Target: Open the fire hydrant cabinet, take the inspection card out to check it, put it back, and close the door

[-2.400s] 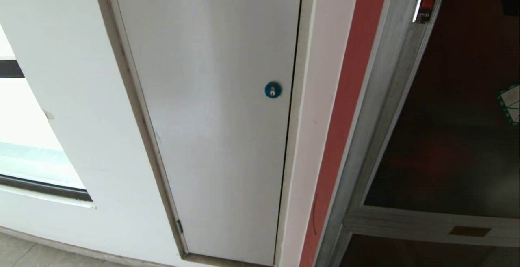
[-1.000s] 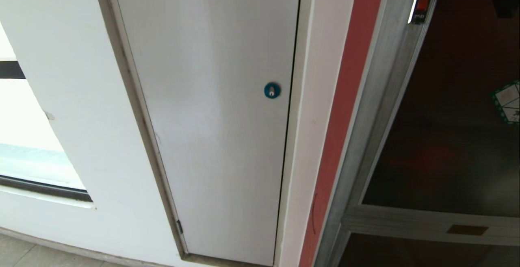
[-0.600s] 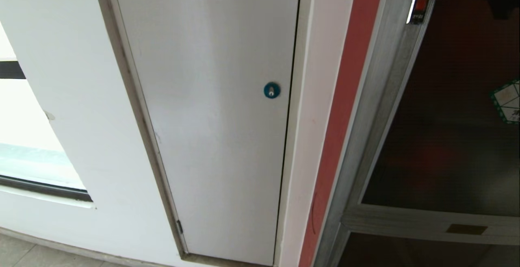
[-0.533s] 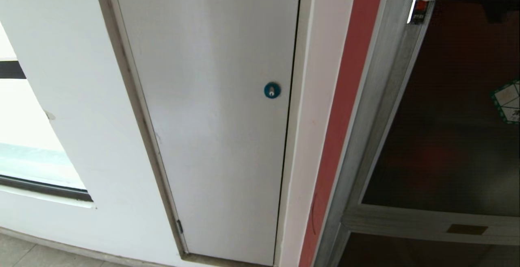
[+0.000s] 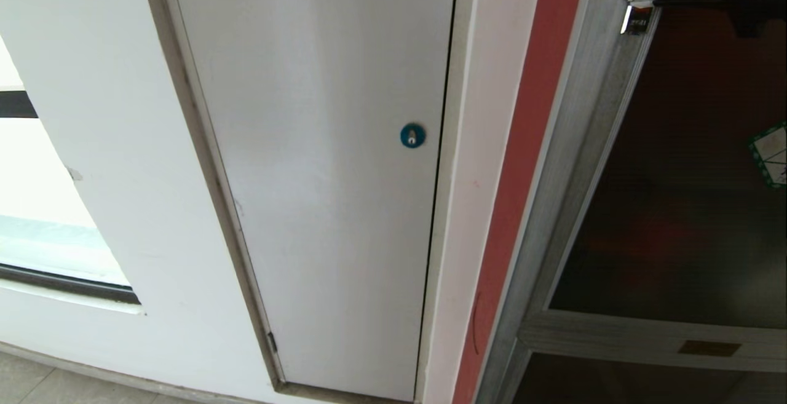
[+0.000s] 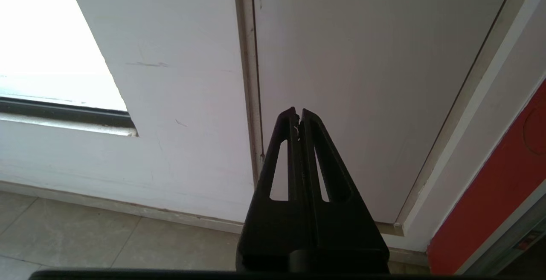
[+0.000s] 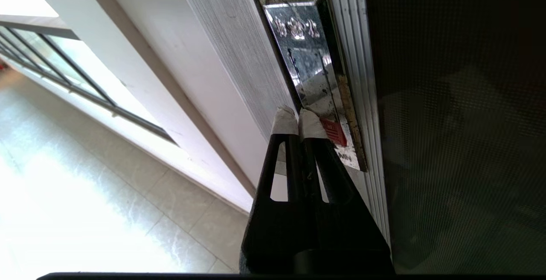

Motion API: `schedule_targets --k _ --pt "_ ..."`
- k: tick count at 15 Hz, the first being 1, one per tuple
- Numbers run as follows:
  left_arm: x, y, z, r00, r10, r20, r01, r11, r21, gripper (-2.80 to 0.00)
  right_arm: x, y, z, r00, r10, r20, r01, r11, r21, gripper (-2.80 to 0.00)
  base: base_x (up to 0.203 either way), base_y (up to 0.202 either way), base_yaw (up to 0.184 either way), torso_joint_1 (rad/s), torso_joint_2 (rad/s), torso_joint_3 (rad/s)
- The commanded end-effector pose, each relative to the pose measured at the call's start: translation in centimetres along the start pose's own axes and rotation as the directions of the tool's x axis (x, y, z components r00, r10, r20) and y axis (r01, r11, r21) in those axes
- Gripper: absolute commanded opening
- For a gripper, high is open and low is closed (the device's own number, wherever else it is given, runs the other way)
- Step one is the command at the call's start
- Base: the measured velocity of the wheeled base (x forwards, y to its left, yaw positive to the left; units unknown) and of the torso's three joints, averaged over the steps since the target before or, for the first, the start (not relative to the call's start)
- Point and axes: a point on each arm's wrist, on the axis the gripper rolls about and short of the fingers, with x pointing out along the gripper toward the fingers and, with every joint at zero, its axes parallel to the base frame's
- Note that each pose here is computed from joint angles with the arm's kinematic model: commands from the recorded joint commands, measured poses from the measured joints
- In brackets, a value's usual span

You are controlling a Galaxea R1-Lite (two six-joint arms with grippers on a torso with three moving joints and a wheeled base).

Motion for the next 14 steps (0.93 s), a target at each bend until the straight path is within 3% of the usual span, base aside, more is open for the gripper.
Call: schedule_targets --k 1,14 --pt "0.0 0.0 -0.1 1.000 0.000 -0.004 0.000 1.000 -0.001 -2.80 -0.3 0.2 0.2 1.000 0.001 0.008 -0.001 1.000 0.000 -2.80 0.000 0.000 0.000 0.000 0.00 0.000" --pt "0.0 0.0 -0.1 1.000 0.000 -0.005 0.000 1.000 -0.001 -2.80 -5.1 3.2 1.2 0.994 0.073 0.086 -0.069 0.997 -0.042 -2.80 0.000 0.000 0.000 0.000 0.00 0.000"
